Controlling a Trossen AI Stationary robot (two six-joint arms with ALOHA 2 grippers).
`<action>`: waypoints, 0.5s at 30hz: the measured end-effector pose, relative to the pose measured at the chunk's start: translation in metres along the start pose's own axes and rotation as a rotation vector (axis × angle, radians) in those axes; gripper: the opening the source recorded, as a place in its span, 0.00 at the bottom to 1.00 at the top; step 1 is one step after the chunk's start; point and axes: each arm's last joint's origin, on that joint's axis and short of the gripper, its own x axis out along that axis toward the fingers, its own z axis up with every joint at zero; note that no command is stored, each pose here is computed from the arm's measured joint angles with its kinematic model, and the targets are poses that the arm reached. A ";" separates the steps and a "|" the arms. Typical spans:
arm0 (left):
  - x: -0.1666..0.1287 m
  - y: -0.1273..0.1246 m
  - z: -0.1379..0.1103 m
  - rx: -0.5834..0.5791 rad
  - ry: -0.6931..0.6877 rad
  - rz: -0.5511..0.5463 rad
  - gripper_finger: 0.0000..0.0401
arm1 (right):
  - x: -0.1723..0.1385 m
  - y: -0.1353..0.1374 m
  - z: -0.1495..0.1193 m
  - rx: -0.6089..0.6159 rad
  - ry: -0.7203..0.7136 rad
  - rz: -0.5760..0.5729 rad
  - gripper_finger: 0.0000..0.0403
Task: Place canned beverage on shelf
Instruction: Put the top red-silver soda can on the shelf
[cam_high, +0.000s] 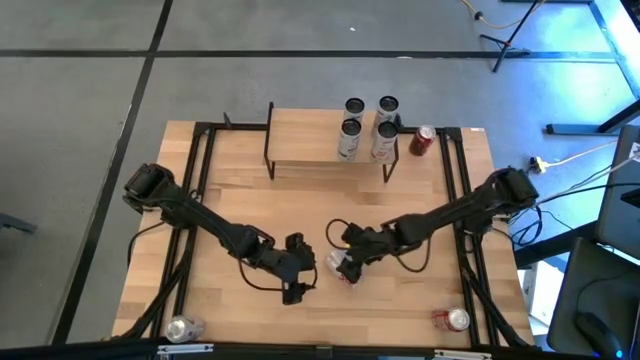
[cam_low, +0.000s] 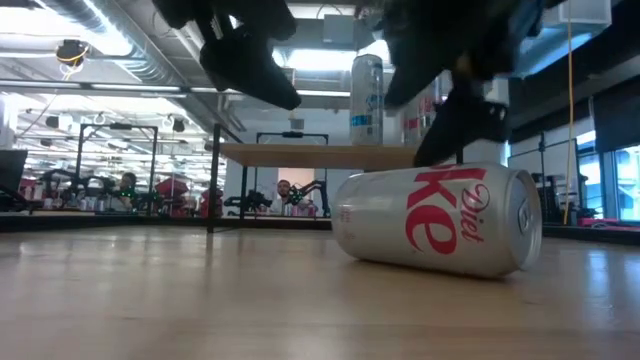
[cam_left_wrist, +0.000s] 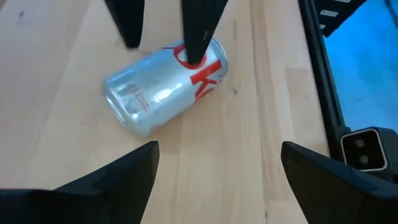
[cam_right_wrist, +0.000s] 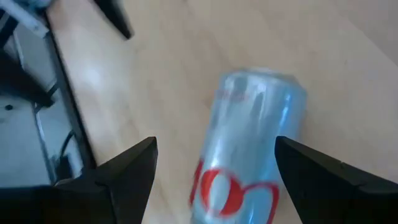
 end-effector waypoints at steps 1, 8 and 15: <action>0.000 -0.001 0.000 -0.003 -0.004 -0.005 0.83 | -0.006 0.002 -0.002 -0.006 0.007 0.001 0.77; 0.001 0.002 0.015 -0.020 -0.085 -0.103 0.83 | -0.034 0.017 -0.034 -0.069 0.052 -0.011 0.77; 0.017 0.034 0.036 0.074 -0.067 -0.177 0.83 | -0.043 0.021 -0.071 -0.102 0.108 -0.117 0.77</action>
